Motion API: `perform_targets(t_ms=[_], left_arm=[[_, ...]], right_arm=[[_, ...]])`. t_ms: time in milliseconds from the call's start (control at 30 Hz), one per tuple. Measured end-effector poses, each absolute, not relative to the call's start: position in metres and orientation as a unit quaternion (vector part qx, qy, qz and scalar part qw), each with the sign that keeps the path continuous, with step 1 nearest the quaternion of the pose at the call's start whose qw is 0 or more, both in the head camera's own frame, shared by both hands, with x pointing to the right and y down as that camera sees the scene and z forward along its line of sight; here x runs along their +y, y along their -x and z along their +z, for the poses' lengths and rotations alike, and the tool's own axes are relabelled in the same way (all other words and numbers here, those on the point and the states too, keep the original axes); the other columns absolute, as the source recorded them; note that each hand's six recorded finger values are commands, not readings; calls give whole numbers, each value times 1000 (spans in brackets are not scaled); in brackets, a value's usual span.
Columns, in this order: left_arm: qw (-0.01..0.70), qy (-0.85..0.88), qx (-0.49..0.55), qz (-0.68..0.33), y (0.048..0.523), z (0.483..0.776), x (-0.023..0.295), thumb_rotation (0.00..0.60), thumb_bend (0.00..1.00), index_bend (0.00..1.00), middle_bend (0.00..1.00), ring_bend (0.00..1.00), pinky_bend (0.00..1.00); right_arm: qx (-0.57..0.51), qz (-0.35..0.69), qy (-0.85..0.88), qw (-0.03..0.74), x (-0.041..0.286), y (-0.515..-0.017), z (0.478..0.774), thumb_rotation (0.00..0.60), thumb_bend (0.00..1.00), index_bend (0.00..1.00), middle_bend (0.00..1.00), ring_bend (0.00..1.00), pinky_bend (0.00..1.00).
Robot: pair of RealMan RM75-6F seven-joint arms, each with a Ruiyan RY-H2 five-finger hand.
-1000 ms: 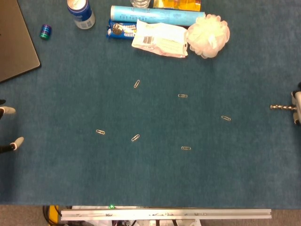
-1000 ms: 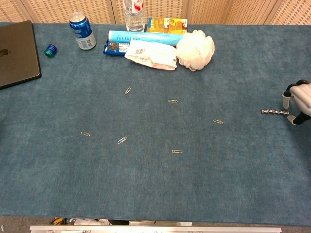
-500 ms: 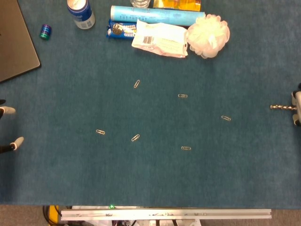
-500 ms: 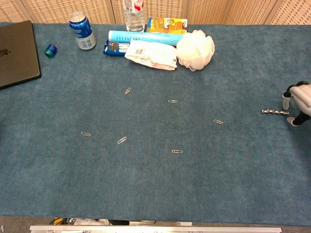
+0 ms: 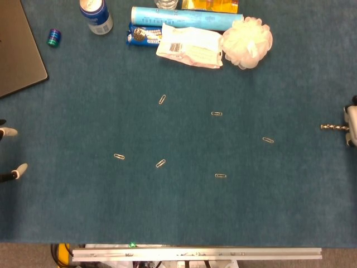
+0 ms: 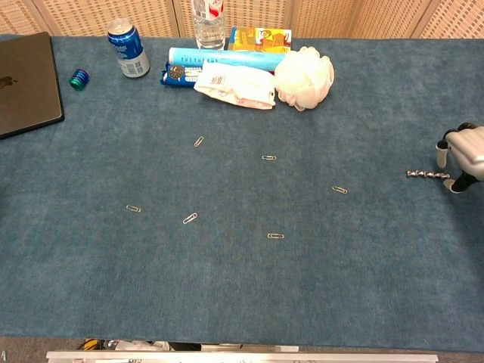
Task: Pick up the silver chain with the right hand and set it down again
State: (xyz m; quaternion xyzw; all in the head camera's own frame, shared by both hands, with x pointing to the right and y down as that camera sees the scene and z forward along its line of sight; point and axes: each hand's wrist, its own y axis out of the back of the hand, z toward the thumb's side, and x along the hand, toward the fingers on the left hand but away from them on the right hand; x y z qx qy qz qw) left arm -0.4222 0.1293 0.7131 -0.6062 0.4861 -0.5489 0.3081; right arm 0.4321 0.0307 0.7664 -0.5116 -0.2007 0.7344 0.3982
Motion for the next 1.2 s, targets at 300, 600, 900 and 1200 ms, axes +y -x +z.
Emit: perform_targets(t_ms=[300, 600, 900, 1200], left_arm=[[306, 607, 487, -549, 423, 715, 130, 600, 110, 319, 203, 217, 480], [304, 607, 487, -549, 423, 716, 131, 600, 110, 319, 203, 217, 480], [303, 607, 487, -549, 424, 717, 132, 600, 110, 319, 203, 217, 481], [303, 608, 488, -548, 424, 717, 131, 600, 110, 319, 203, 217, 481]], right_arm=[[-197, 734, 510, 403, 33, -430, 770, 600, 260, 478, 230, 104, 247], [-195, 734, 509, 406, 33, -429, 772, 600, 267, 490, 232, 104, 247], [-193, 734, 508, 407, 34, -429, 774, 600, 299, 510, 236, 104, 247], [-191, 736, 507, 406, 35, -429, 774, 600, 306, 513, 236, 104, 247]])
